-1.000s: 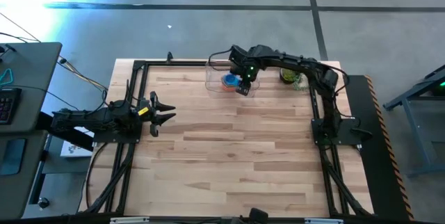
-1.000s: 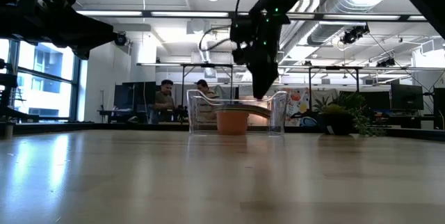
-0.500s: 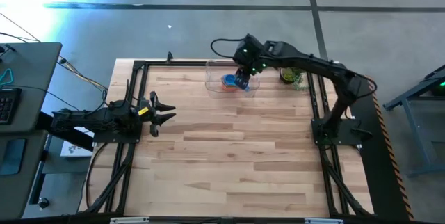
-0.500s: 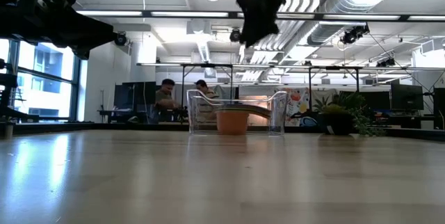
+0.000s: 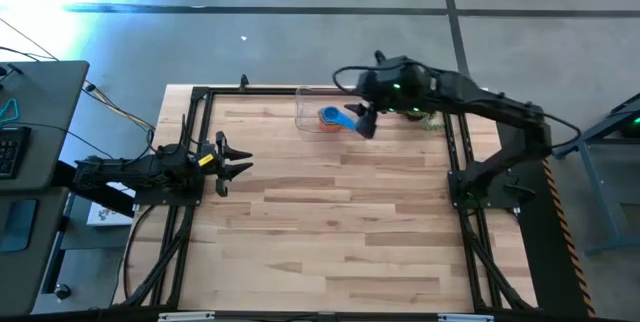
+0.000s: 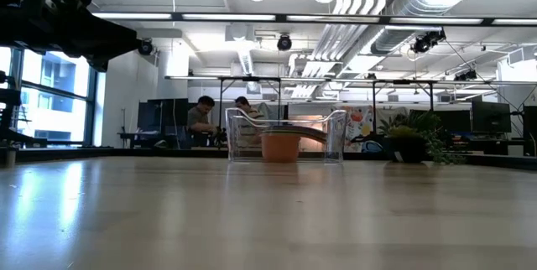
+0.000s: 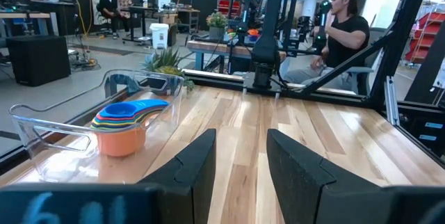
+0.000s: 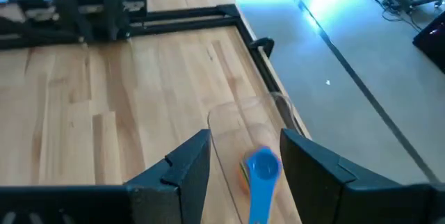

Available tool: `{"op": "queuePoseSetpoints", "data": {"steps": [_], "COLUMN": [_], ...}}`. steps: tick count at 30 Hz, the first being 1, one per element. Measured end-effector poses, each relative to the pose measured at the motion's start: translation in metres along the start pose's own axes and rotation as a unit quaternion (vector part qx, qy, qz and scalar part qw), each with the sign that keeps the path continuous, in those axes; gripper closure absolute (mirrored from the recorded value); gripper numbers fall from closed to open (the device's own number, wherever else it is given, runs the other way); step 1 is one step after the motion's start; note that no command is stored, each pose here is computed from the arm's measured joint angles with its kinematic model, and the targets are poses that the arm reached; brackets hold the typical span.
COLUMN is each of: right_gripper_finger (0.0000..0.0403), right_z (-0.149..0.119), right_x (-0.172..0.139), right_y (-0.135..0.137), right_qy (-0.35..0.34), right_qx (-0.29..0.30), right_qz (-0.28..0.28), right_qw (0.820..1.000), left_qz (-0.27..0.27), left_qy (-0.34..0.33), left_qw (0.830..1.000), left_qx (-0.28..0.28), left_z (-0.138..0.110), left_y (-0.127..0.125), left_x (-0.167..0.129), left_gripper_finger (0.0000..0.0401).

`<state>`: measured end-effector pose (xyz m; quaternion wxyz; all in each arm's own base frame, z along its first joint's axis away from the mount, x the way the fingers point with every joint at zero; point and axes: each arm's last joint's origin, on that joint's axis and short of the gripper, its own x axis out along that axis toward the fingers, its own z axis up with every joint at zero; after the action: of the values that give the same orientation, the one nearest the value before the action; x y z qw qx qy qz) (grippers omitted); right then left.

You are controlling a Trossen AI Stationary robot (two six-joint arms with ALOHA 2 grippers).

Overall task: Nest measuring cups in basket
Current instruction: Return to Home Position

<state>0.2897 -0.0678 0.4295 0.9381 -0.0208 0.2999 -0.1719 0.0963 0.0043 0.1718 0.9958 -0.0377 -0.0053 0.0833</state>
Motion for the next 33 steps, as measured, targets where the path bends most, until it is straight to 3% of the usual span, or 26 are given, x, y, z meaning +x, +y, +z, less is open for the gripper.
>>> {"op": "queuePoseSetpoints", "data": {"steps": [5,12,16,25,33], "right_gripper_finger": [0.0237,0.0237,0.0237,0.0237,0.0237], "right_z": [-0.021,-0.099,-0.141,-0.227,-0.285], "right_x": [-0.029,-0.060,-0.072,-0.057,-0.032], "right_y": [0.006,0.010,0.010,0.018,0.027], "right_qy": [-0.050,-0.166,-0.181,-0.208,-0.268], "right_qx": [-0.019,0.018,0.030,0.078,0.120], "right_qz": [0.030,0.107,0.130,0.168,0.206], "right_qw": [0.998,0.980,0.974,0.960,0.934], "left_qz": [0.000,0.000,0.000,0.000,0.000], "left_qy": [0.000,0.000,0.000,0.000,0.000], "left_qw": [1.000,1.000,1.000,1.000,1.000], "left_qx": [0.000,0.000,0.000,0.000,0.000], "left_z": [0.000,0.000,0.000,0.000,0.000], "left_y": [0.000,0.000,0.000,0.000,0.000], "left_x": [0.000,0.000,0.000,0.000,0.000], "left_gripper_finger": [0.0284,0.0284,0.0284,0.0284,0.0284]}}
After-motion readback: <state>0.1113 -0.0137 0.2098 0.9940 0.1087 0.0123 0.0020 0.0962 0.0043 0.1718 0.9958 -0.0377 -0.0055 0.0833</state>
